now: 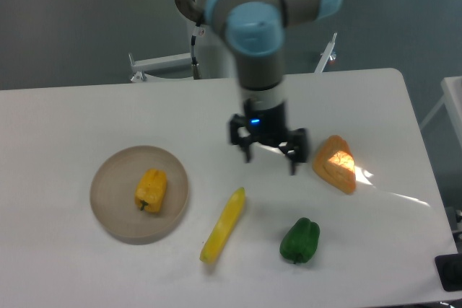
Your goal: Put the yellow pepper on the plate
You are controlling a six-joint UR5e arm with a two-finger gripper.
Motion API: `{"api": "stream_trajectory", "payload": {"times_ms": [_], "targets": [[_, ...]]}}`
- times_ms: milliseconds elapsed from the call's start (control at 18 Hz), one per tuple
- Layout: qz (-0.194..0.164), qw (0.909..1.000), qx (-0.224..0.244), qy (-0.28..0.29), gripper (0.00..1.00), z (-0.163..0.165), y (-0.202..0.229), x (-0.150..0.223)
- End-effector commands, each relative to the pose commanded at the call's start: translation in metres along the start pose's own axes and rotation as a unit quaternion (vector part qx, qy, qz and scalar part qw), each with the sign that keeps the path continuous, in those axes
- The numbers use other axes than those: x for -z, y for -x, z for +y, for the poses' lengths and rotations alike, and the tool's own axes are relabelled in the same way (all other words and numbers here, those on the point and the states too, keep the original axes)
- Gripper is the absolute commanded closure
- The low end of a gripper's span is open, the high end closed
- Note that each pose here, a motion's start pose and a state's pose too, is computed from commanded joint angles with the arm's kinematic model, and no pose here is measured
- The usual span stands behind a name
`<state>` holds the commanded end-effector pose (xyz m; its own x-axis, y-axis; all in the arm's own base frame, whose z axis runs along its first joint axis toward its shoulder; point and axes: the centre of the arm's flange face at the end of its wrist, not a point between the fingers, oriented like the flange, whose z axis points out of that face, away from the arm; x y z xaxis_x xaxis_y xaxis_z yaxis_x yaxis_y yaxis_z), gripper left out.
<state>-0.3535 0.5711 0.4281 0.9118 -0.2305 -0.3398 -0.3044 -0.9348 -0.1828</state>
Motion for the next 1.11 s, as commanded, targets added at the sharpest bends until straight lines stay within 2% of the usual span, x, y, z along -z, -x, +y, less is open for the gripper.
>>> {"api": "stream_trajectory", "payload": {"times_ms": [333,1111], "targets": [[0.007,0.9999,-0.01,0.008,0.0,0.0,0.011,-0.025],[0.009,0.9999,-0.009,0.009,0.0,-0.003,0.013,-0.033]]}}
